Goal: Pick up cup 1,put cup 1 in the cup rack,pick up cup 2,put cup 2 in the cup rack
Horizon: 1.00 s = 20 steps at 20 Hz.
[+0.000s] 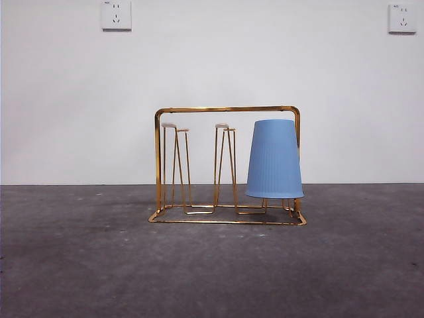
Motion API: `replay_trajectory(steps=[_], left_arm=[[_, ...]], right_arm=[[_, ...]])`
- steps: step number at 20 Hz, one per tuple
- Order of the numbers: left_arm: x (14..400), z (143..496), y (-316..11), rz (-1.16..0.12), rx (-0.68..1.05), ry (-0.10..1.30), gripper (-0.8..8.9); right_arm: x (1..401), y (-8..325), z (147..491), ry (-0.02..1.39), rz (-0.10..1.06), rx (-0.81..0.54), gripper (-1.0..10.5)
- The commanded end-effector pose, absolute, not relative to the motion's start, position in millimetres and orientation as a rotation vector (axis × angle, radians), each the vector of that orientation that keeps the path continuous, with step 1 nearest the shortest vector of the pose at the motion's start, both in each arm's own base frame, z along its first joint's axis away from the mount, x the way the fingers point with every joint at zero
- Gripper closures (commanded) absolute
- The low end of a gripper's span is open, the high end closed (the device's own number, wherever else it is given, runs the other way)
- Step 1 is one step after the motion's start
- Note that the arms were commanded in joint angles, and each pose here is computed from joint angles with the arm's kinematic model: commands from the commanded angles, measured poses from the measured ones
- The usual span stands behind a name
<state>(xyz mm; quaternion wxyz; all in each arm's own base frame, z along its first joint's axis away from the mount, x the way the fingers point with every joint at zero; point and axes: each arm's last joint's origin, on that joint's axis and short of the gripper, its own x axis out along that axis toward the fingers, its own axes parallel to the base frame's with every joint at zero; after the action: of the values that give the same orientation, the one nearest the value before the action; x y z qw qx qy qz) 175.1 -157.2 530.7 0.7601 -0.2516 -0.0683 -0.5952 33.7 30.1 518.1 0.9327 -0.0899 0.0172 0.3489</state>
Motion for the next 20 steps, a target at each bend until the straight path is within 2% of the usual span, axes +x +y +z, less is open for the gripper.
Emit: replay_trajectory(steps=[1, 6, 10, 15, 20], left_arm=[[181.4, 508.5, -152.6, -1.020, -0.292, -0.053, 8.21], [187.3, 477.4, -146.6, -0.685, -0.051, 0.169, 8.22], [188.3, 466.9, -141.2, -0.447, 0.006, 0.253, 8.22], [189.8, 457.3, -142.4, -0.420, 0.032, 0.277, 8.22], [200.8, 428.3, -151.4, -0.419, 0.039, 0.291, 8.22]], right_arm=[[33.2, 27.2, 511.0, 0.090, 0.658, -0.221, 3.8], [31.7, 24.0, 506.1, 0.136, 0.616, -0.246, 3.8], [32.1, 24.4, 504.5, 0.153, 0.617, -0.252, 3.8], [31.6, 22.3, 498.9, 0.211, 0.579, -0.273, 3.8], [31.0, 21.1, 495.2, 0.253, 0.561, -0.273, 3.8]])
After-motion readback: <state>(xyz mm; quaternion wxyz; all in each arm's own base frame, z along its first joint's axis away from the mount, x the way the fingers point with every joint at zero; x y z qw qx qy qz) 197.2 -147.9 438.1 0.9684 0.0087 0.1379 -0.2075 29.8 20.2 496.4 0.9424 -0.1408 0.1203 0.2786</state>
